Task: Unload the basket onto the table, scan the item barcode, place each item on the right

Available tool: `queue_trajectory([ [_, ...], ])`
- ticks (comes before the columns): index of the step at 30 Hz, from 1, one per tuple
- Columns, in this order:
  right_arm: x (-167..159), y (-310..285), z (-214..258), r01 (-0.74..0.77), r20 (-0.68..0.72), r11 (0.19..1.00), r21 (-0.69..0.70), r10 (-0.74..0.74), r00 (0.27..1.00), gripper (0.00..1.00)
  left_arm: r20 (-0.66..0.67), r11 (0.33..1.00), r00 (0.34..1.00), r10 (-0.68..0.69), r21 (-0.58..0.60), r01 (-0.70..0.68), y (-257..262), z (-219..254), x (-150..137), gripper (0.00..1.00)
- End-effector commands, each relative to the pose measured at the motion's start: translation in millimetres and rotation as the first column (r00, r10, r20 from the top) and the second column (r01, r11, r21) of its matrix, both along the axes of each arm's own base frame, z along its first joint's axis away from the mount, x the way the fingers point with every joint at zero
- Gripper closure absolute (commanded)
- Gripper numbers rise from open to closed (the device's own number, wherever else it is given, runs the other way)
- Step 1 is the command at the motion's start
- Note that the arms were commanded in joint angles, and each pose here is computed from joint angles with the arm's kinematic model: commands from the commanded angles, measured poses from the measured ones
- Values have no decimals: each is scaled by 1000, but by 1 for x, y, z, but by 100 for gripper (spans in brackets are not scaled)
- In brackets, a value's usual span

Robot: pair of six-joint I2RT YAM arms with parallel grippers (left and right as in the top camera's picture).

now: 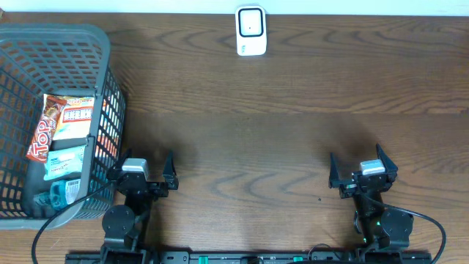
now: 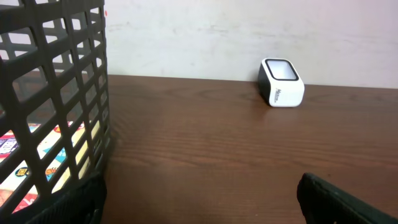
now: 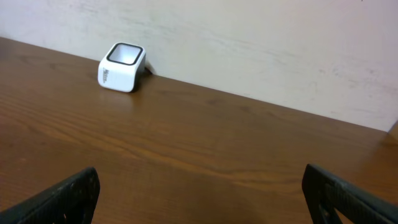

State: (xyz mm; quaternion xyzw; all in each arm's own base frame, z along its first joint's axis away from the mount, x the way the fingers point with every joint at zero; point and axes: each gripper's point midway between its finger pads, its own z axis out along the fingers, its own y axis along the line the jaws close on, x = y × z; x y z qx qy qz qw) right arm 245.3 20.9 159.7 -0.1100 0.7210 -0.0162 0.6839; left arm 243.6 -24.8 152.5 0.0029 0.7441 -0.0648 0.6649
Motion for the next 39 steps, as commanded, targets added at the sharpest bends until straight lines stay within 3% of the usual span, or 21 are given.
queue_trajectory([
  [1,0,0,-1,4,-4,1000,15,-4,1000,1,-46,1000,999,8,2,-8,1,-16,-1,2],
  [39,0,0,-1,4,-4,1000,15,-4,1000,1,-49,1000,999,-19,-3,19,-4,-16,-1,2],
])
